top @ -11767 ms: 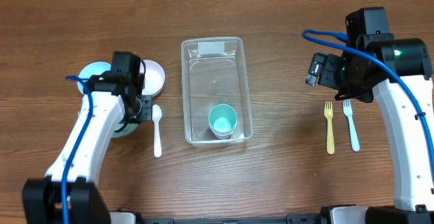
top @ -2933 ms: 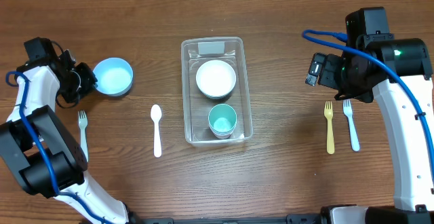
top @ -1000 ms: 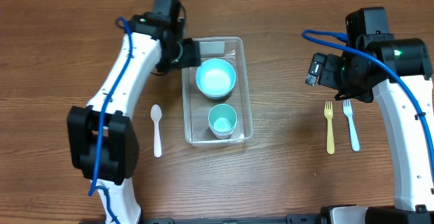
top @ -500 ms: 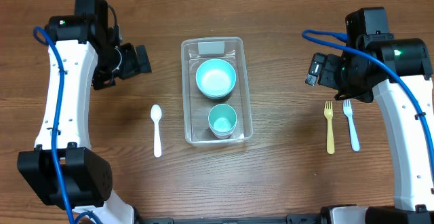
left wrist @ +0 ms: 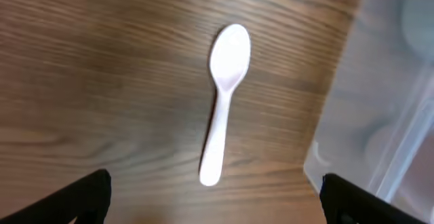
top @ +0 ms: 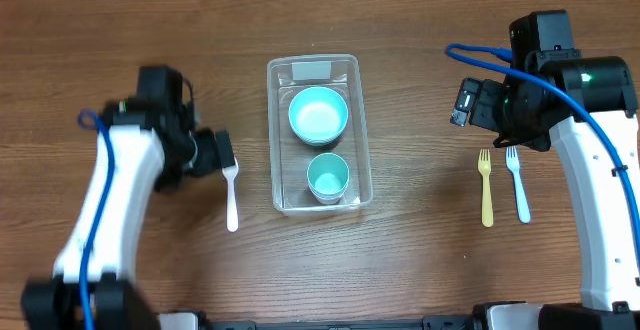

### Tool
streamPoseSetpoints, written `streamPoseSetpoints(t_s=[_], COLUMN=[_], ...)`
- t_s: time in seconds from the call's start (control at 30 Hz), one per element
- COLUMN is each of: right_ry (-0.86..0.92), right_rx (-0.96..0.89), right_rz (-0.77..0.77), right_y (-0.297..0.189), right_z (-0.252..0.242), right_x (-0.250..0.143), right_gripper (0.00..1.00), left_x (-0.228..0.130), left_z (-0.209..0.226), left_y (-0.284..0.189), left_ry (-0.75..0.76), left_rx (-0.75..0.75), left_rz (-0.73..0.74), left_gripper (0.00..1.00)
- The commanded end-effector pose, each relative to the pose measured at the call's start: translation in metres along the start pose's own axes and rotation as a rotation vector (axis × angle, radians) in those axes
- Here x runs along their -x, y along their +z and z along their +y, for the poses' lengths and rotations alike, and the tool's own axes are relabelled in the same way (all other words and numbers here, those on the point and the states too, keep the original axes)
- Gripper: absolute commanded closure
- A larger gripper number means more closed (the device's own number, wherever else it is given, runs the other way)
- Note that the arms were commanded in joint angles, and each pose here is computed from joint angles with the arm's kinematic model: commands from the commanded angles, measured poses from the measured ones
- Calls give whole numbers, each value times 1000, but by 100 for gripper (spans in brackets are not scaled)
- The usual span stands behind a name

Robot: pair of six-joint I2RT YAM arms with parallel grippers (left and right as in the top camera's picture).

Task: Pack container
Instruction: 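Move the left gripper to the white spoon and grasp it, then carry the white spoon into the container beside the cups, release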

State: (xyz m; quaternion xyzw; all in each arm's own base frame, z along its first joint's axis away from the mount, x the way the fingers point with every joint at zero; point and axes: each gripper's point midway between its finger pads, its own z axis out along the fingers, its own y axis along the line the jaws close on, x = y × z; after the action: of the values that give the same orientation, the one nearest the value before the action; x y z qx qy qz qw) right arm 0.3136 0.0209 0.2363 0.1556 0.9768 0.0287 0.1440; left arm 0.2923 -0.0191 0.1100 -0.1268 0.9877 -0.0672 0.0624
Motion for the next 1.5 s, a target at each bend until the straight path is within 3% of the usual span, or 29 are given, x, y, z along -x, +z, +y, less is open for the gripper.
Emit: streamPoseSetpoints(t_s=[0.0, 0.17, 0.33, 0.5, 0.83, 0.93, 1.07, 1.17, 1.47], right_ry=[2, 2, 2, 2, 2, 2, 2, 2, 2], right_rx=[11, 11, 11, 11, 11, 11, 11, 11, 11], right_rz=[-47, -47, -47, -47, -47, -47, -47, -47, -47], right_y=[-12, -12, -12, -12, -12, -12, -12, -12, -12], right_z=[0, 0, 0, 0, 0, 0, 0, 0, 0], right_x=[6, 6, 6, 6, 6, 6, 6, 6, 6], right_gripper=[0, 0, 0, 0, 0, 0, 0, 0, 0], left_x=[-32, -47, -34, -29, -21, -18, -18, -19, -16], left_z=[-4, -4, -6, 9, 10, 9, 7, 3, -4], left_y=[19, 62, 75, 97, 108, 108, 109, 110, 109], left_ry=[48, 85, 95, 111, 224, 225, 225, 225, 220], left_rx=[-18, -17, -22, 69, 80, 76, 67, 43, 7], left_rz=[-26, -19, -50, -26, -38, -51, -54, -51, -63], left_gripper=[3, 0, 0, 0, 25, 45, 53, 74, 91])
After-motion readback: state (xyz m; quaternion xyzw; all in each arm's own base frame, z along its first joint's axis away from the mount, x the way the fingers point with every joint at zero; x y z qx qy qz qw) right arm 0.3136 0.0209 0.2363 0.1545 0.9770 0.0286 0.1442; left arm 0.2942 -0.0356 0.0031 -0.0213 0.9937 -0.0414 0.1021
